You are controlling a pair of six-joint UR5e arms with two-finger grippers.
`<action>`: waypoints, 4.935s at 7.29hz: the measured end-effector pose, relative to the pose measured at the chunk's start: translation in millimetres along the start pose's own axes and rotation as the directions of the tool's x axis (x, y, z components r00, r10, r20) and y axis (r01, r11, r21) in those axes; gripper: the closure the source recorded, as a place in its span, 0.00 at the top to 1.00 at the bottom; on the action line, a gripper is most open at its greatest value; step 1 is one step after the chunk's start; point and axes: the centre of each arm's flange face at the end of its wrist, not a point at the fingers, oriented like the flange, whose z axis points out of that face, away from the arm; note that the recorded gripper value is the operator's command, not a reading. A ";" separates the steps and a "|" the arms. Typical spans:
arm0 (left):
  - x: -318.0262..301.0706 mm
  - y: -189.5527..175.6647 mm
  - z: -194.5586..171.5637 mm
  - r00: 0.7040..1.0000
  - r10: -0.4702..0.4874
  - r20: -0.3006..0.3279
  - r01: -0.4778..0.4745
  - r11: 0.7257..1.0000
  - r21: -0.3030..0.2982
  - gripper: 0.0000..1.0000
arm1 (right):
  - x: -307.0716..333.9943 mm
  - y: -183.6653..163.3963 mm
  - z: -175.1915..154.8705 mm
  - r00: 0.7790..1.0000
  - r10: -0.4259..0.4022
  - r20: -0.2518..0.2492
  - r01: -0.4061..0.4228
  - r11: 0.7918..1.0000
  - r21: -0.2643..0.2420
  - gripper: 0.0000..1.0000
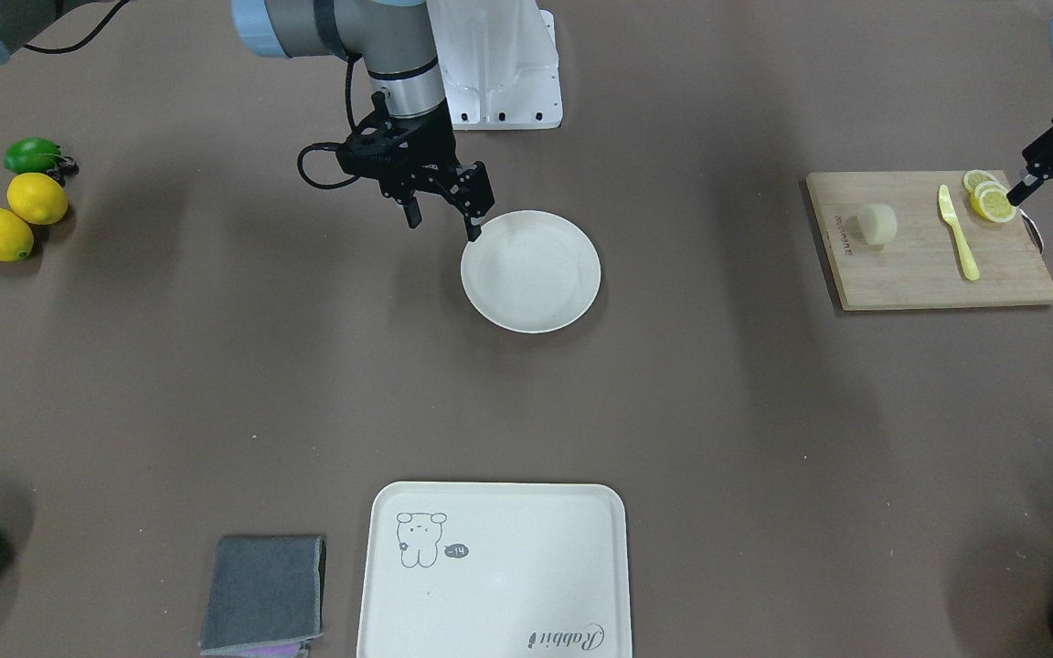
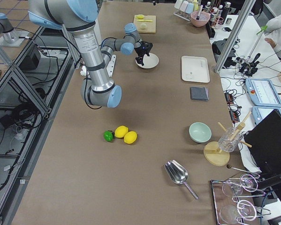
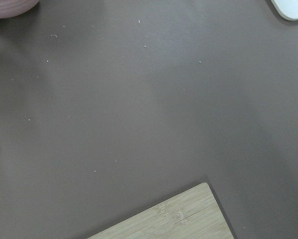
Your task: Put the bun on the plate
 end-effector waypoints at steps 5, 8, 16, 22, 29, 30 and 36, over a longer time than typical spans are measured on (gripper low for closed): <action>46.5 67.2 84.7 0.993 -0.053 0.103 0.065 0.990 -0.124 0.98 | 80.3 -213.3 -87.2 0.978 -0.197 -0.066 0.189 0.976 -0.112 1.00; 78.2 106.9 127.5 0.988 -0.086 0.130 0.105 0.984 -0.146 0.92 | 171.5 -314.3 -124.9 0.941 -0.331 -0.065 0.319 0.936 -0.151 1.00; 96.0 110.0 157.2 0.993 -0.062 0.100 0.074 0.990 -0.117 0.30 | 286.7 -371.5 -148.6 0.888 -0.449 -0.098 0.428 0.885 -0.181 1.00; 257.0 -4.4 191.2 0.978 -0.193 -0.080 0.190 0.981 -0.044 0.30 | 490.2 -407.9 -197.8 0.861 -0.485 -0.152 0.450 0.866 -0.220 1.00; 542.0 -43.5 300.0 0.946 -0.312 -0.088 0.311 0.950 -0.033 0.71 | 587.5 -391.3 -220.4 0.886 -0.433 -0.165 0.394 0.891 -0.225 1.00; 545.0 -42.7 303.8 0.947 -0.312 -0.083 0.310 0.950 -0.030 0.91 | 587.9 -391.3 -220.4 0.886 -0.433 -0.165 0.394 0.891 -0.225 1.00; 514.6 -88.4 252.6 0.949 -0.315 -0.036 0.315 0.949 0.004 0.97 | 590.5 -391.9 -220.5 0.888 -0.428 -0.166 0.389 0.894 -0.223 1.00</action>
